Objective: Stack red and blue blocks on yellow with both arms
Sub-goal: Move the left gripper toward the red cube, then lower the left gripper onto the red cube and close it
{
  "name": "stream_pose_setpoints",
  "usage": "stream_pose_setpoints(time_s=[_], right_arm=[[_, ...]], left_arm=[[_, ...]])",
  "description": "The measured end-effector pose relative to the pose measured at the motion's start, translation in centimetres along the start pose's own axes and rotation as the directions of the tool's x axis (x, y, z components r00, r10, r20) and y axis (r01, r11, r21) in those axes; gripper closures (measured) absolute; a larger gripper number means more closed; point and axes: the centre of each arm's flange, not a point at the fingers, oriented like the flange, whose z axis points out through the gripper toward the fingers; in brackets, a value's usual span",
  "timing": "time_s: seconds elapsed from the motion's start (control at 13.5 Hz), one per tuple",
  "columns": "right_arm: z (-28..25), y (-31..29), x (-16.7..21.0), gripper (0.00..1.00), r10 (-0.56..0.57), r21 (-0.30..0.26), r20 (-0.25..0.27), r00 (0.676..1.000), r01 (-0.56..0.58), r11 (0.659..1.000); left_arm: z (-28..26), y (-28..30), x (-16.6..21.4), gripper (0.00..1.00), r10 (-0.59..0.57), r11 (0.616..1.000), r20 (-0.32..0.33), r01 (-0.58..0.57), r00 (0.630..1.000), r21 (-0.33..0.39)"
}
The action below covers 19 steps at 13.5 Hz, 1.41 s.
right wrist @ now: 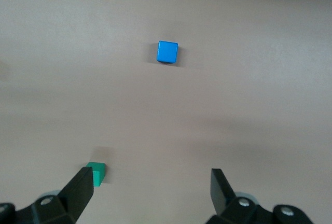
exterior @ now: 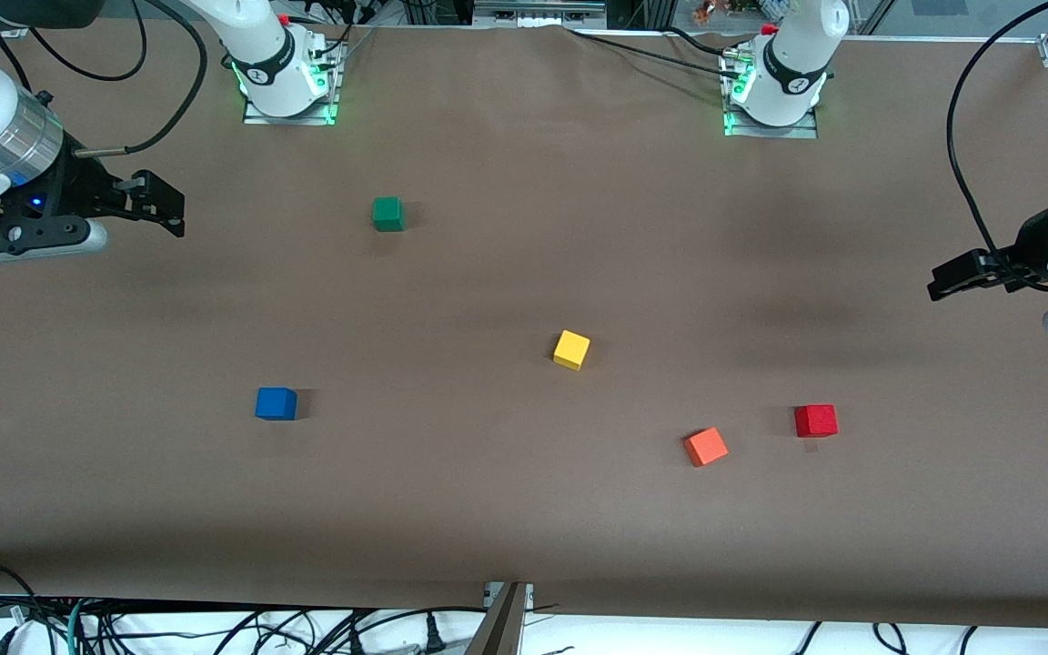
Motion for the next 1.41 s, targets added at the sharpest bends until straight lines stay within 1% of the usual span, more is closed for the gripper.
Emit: stream_pose_setpoints(time_s=[0.3, 0.52, 0.59, 0.81, 1.04, 1.19, 1.41], right_arm=[[0.0, 0.0, 0.0, 0.00, 0.000, 0.000, 0.000, 1.000, 0.000, 1.000], [0.0, 0.0, 0.0, 0.00, 0.000, 0.000, 0.000, 1.000, 0.000, 1.000], [0.0, 0.0, 0.0, 0.00, 0.000, 0.000, 0.000, 1.000, 0.000, 1.000], [-0.1, 0.0, 0.0, 0.00, 0.000, 0.000, -0.002, 1.000, 0.000, 1.000], [-0.1, 0.0, 0.0, 0.00, 0.000, 0.000, -0.003, 1.000, 0.000, 1.000], [-0.1, 0.0, 0.0, 0.00, 0.000, 0.000, -0.003, 1.000, 0.000, 1.000], [-0.1, 0.1, 0.0, 0.00, 0.001, 0.000, -0.002, 1.000, -0.001, 1.000]], left_arm=[[0.0, -0.2, 0.2, 0.00, -0.003, 1.000, -0.001, 0.003, 1.000, -0.001], [1.7, -0.1, 1.1, 0.00, -0.003, 1.000, 0.020, 0.003, 1.000, -0.002], [3.2, -0.1, 2.0, 0.00, -0.003, 1.000, 0.030, 0.003, 1.000, -0.003], [9.9, 0.1, 6.2, 0.00, -0.007, 1.000, 0.002, 0.007, 1.000, -0.020], [17.1, 0.2, 9.3, 0.00, -0.010, 0.999, -0.005, 0.010, 1.000, -0.031], [21.0, 0.3, 10.5, 0.00, -0.011, 0.999, -0.006, 0.010, 1.000, -0.037], [24.2, 0.7, 11.3, 0.00, -0.001, 1.000, -0.012, 0.000, 1.000, -0.031]])
